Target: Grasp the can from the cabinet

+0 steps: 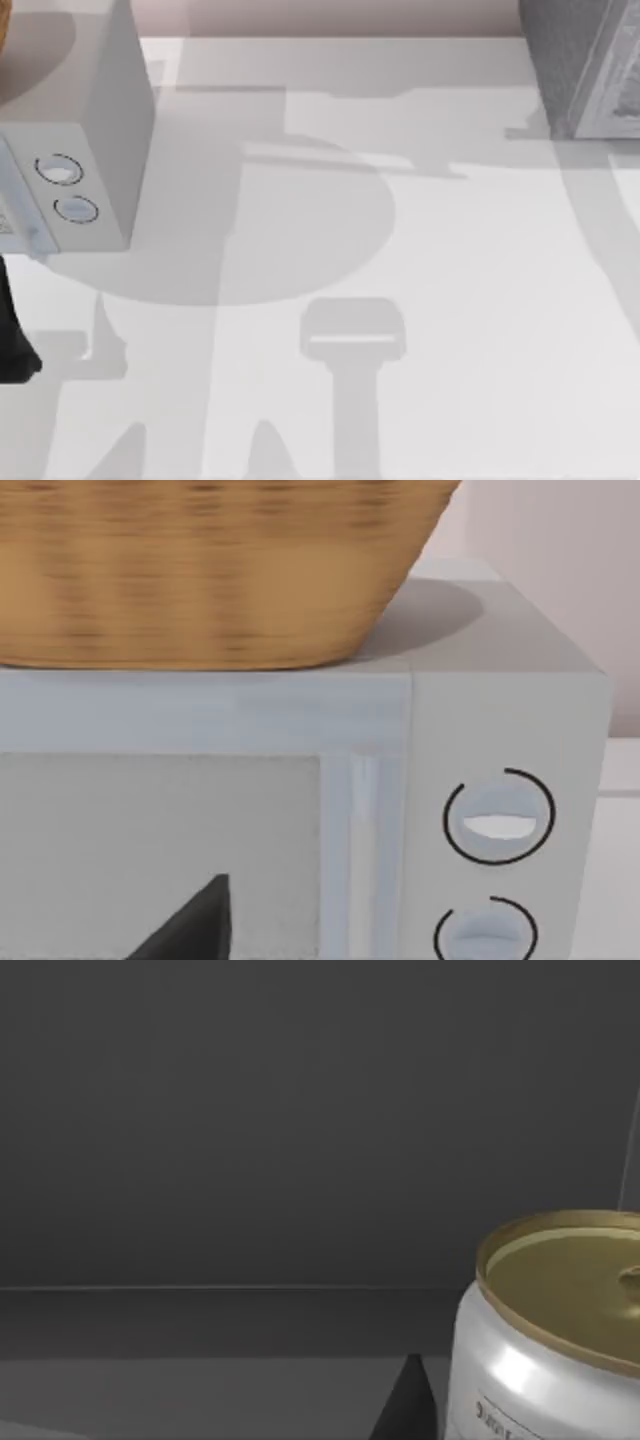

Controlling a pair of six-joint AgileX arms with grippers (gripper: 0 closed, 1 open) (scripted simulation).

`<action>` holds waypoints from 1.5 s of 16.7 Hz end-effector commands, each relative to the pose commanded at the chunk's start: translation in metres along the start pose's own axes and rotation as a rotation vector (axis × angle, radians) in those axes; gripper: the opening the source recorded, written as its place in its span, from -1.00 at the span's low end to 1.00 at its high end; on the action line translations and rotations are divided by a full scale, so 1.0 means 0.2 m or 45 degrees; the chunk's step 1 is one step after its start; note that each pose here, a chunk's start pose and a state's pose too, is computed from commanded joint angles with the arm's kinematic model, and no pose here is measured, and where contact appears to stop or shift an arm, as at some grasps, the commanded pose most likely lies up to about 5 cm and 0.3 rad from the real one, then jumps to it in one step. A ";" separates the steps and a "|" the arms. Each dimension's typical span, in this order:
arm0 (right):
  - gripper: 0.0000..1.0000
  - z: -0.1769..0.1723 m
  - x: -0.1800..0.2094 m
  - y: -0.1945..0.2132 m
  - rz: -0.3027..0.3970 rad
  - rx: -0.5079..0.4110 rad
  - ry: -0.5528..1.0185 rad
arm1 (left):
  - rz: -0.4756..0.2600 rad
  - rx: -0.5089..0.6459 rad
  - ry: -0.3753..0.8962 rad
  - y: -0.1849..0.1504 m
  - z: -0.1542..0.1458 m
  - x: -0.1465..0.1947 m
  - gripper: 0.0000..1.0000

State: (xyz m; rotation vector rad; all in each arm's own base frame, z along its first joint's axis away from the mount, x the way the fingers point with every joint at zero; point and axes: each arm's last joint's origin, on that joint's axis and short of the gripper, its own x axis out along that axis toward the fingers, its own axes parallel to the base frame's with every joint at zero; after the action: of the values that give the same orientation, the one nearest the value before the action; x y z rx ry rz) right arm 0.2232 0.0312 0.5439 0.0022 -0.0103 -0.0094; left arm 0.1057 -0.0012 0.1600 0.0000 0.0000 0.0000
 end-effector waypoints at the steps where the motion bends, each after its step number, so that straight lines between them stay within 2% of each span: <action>1: -1.00 0.00 0.00 0.00 0.000 0.000 0.000 | 0.000 0.000 0.000 0.00 0.00 0.00 1.00; 7: -1.00 -0.04 -0.08 -0.03 -0.011 0.005 -0.025 | 0.000 0.000 0.000 0.00 0.00 0.00 1.00; 11: -1.00 -0.22 -0.22 -0.07 -0.015 0.001 -0.018 | 0.000 0.000 0.000 0.00 0.00 0.00 1.00; 15: -1.00 -0.60 -0.37 -0.11 -0.012 -0.005 0.040 | 0.000 0.000 0.000 0.00 0.00 0.00 1.00; 22: -1.00 -1.48 -0.56 -0.16 0.002 -0.006 0.116 | 0.000 0.000 0.000 0.00 0.00 0.00 1.00; 25: -1.00 -1.74 -0.60 -0.17 0.007 -0.003 0.080 | 0.000 0.000 0.000 0.00 0.00 0.00 1.00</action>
State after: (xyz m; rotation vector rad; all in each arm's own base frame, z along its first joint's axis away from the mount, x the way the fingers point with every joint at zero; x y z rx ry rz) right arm 0.1075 -0.0001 0.1939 -0.0002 0.0526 -0.0039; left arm 0.1057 -0.0012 0.1600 0.0000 0.0000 0.0000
